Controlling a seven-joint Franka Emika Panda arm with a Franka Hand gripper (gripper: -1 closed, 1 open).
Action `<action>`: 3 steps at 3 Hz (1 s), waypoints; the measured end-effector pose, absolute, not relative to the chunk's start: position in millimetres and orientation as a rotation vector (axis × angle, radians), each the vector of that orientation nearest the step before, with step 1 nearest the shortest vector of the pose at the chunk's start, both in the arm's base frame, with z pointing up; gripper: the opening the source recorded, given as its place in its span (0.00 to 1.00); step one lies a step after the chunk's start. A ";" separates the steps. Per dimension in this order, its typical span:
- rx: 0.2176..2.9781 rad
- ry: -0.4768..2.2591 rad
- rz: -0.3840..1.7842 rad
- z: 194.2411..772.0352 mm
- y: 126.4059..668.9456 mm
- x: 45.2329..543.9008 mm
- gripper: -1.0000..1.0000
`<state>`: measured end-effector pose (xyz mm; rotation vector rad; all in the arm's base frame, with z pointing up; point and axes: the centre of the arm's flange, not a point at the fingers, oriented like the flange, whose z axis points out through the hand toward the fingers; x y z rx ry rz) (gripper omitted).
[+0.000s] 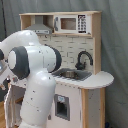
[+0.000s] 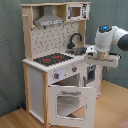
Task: Play with the kitchen
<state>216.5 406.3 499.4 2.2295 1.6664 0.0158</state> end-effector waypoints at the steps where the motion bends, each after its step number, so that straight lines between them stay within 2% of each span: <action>1: 2.232 1.728 -0.018 489.3 391.2 232.7 1.00; 3: 2.220 1.855 -0.081 460.8 364.5 269.3 1.00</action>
